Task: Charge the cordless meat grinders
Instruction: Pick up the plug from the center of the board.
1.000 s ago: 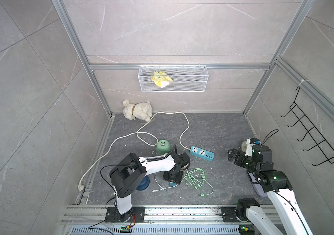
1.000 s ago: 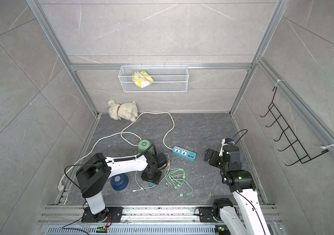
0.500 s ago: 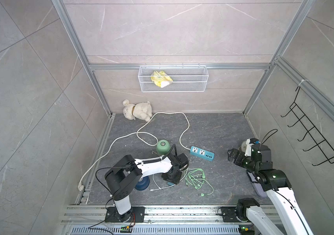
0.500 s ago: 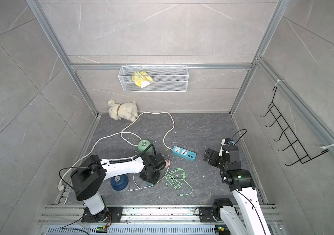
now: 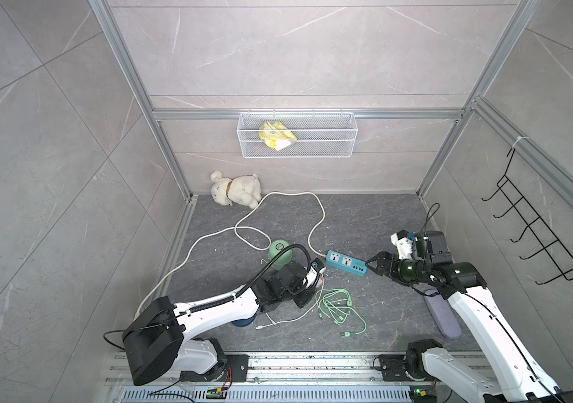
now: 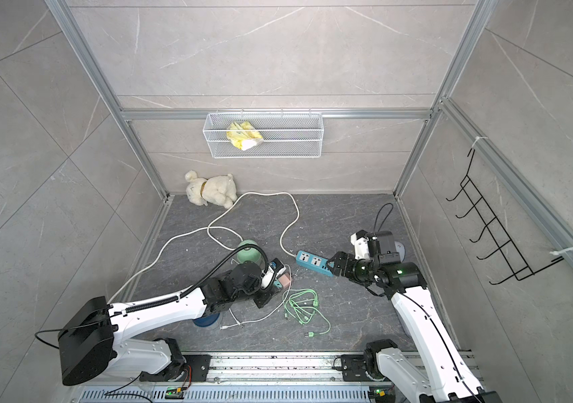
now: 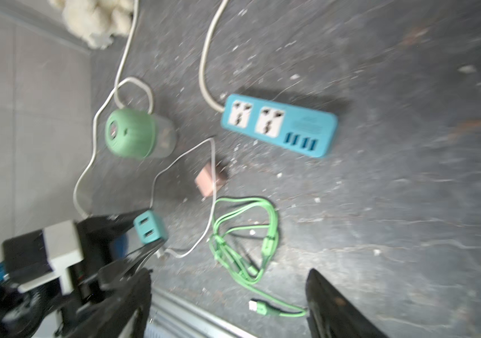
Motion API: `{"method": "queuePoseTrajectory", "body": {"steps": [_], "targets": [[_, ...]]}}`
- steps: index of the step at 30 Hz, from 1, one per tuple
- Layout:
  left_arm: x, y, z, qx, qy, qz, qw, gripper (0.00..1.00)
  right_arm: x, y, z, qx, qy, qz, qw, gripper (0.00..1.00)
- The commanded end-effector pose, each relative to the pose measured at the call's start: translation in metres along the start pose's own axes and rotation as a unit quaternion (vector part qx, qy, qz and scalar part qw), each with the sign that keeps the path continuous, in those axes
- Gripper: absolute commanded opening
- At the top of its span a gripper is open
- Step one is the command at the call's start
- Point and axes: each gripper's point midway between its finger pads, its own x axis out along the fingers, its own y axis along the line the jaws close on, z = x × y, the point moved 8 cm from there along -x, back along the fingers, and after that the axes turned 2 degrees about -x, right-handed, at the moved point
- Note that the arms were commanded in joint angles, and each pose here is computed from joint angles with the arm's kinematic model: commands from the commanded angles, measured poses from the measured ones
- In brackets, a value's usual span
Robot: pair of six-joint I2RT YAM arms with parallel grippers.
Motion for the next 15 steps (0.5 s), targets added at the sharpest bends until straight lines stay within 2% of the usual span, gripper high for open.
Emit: {"method": "queuePoseTrajectory", "body": {"steps": [1,7,15], "targets": [[-0.006,-0.009,0.04,0.102,-0.123,-0.043,0.986,0.13,0.006,0.026,-0.014,-0.018,0.064,0.045,0.997,0.81],[-0.003,-0.022,0.054,0.09,-0.181,-0.109,0.973,0.13,0.036,0.042,-0.027,-0.04,0.106,0.063,0.992,0.76],[-0.005,-0.031,0.055,0.086,-0.188,-0.154,0.966,0.13,0.062,0.058,-0.031,-0.065,0.13,0.081,0.986,0.72]]}}
